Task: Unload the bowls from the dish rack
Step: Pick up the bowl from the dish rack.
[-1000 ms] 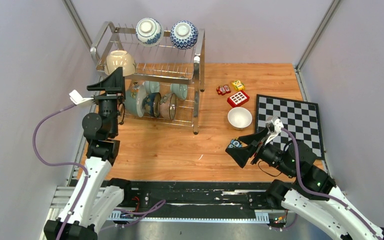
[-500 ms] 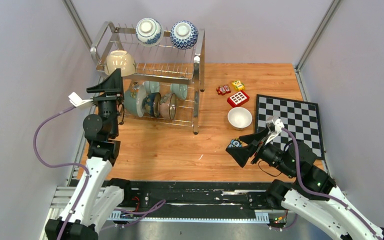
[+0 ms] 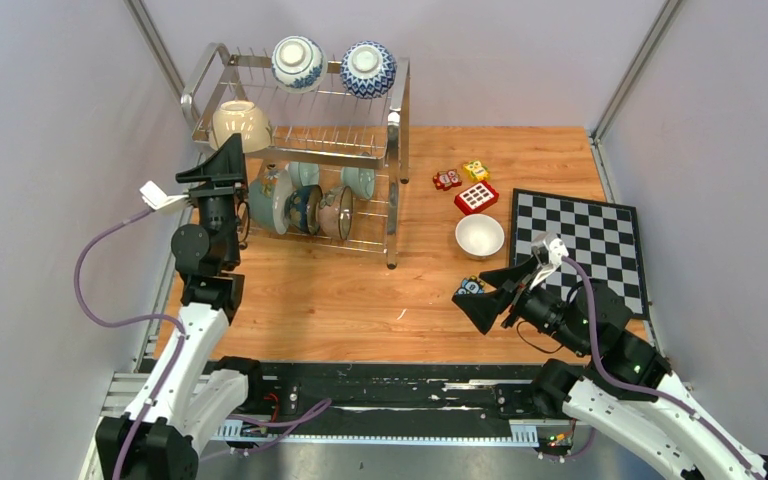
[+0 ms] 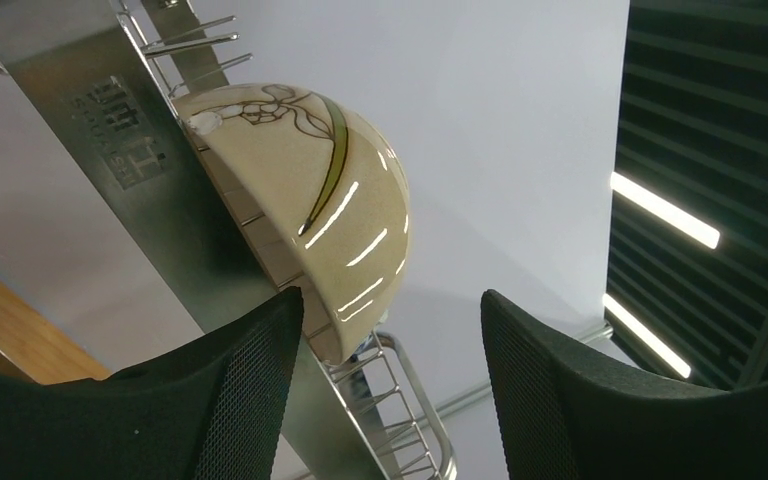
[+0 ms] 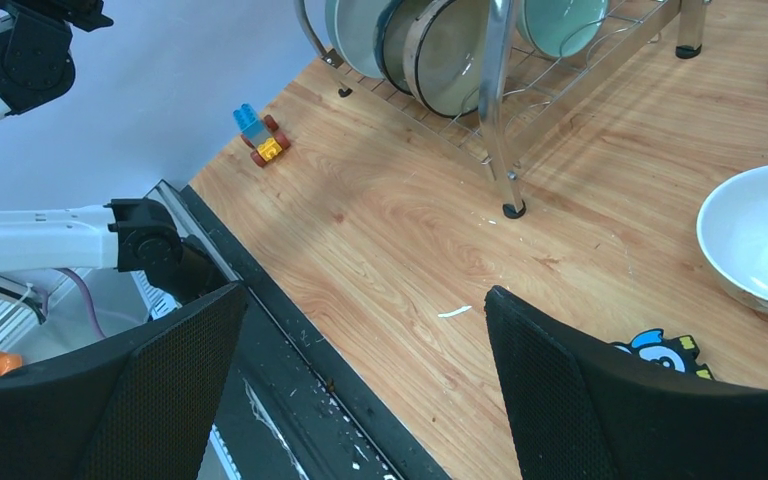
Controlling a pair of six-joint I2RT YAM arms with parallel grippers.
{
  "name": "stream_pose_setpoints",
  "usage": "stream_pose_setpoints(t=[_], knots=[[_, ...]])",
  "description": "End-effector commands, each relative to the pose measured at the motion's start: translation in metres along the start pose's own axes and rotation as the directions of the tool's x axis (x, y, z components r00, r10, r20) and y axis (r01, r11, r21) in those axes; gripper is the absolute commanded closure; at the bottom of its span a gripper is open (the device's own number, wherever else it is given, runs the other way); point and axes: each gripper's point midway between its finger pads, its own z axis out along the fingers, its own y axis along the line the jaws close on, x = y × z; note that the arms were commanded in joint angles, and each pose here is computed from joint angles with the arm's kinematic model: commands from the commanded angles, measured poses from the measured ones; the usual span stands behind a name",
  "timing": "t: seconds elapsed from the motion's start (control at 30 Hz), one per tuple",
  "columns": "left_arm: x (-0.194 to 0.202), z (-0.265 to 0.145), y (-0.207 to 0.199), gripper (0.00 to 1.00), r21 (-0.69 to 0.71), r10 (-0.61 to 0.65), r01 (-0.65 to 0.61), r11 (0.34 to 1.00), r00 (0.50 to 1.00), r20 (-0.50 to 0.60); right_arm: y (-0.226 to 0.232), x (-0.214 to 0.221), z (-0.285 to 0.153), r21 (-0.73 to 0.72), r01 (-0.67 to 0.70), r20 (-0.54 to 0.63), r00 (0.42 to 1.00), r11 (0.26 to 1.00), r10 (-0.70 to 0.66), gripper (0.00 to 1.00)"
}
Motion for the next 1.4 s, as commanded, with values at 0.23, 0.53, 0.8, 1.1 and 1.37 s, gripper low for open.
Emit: stream_pose_setpoints(t=[0.23, 0.53, 0.8, 1.1, 1.37], knots=[[-0.004, 0.007, -0.004, 0.35, 0.066, -0.011, 0.009, 0.998, 0.999, 0.034, -0.016, 0.020, -0.006, 0.053, 0.019, -0.035, 0.999, 0.998, -0.017, 0.06], [-0.003, 0.009, -0.001, 0.40, 0.078, 0.015, -0.019, 0.997, 0.999, 0.041, -0.019, 0.026, -0.007, 0.061, 0.015, -0.043, 0.999, 0.998, -0.012, 0.06], [-0.005, 0.007, 0.004, 0.46, 0.087, 0.048, -0.053, 0.995, 0.997, 0.062, -0.022, 0.032, -0.008, 0.071, 0.008, -0.051, 0.999, 0.997, -0.004, 0.06], [-0.006, 0.005, 0.016, 0.52, 0.085, 0.051, -0.058, 0.995, 0.995, 0.083, -0.025, 0.038, -0.007, 0.086, -0.003, -0.064, 0.998, 0.996, 0.008, 0.06], [-0.003, 0.010, 0.014, 0.54, 0.118, 0.038, -0.048, 0.992, 0.996, 0.086, -0.028, 0.043, -0.005, 0.097, -0.012, -0.072, 0.997, 0.995, 0.019, 0.06]])
